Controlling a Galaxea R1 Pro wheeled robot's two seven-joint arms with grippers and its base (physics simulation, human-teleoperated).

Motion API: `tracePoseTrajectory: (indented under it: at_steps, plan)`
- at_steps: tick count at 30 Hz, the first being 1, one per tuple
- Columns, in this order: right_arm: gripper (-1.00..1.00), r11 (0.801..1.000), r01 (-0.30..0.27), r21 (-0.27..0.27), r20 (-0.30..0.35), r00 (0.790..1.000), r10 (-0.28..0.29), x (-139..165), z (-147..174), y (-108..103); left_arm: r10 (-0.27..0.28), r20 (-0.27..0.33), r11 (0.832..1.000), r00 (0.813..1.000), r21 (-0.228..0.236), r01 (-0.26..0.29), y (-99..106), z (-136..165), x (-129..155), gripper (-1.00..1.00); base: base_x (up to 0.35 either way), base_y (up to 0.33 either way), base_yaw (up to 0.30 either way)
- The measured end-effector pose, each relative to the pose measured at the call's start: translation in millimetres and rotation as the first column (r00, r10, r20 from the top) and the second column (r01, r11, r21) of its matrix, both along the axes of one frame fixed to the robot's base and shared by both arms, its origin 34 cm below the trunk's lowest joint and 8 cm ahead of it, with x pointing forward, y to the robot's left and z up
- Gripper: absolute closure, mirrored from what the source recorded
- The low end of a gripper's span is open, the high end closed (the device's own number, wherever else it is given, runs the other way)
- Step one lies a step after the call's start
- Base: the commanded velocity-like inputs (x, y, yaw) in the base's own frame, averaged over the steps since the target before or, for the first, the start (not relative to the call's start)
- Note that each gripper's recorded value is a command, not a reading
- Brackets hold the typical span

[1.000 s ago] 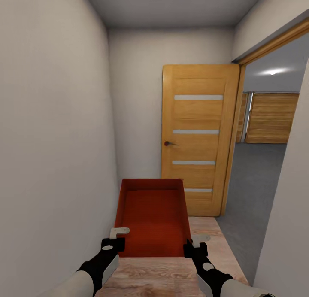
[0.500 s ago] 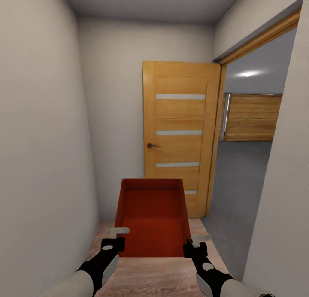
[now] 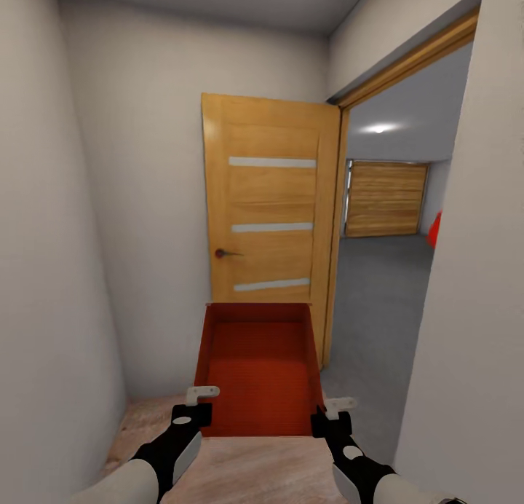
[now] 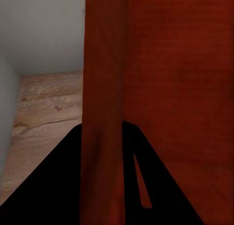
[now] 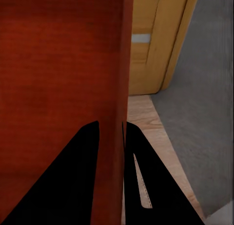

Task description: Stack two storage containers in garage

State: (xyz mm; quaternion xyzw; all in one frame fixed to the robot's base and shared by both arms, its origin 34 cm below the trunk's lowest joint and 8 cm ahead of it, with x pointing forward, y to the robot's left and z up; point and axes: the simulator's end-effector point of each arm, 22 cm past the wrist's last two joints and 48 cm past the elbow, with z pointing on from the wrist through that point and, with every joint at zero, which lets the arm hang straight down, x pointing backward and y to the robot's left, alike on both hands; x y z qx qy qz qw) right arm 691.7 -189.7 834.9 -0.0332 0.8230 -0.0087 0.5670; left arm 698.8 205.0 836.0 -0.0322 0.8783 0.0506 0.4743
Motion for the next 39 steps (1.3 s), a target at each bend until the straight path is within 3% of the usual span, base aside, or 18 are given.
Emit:
tracePoseTrajectory:
  at_steps: [20, 39]
  plan:
    - [1.00, 1.000, 0.000, 0.001, 0.001, 1.000, 0.000, 0.4, 0.4, -0.1, 0.000, 0.002, 1.000, 1.000, -0.001, 0.000, -0.1, 0.7, 0.6, 1.00, 0.292, 0.181, -0.285]
    - [1.00, 1.000, 0.000, 0.000, -0.001, 1.000, 0.000, 0.4, -0.4, 0.1, 0.000, -0.001, 1.000, 1.000, 0.000, 0.000, 0.1, -0.5, 0.3, 1.00, 0.011, 0.009, -0.275]
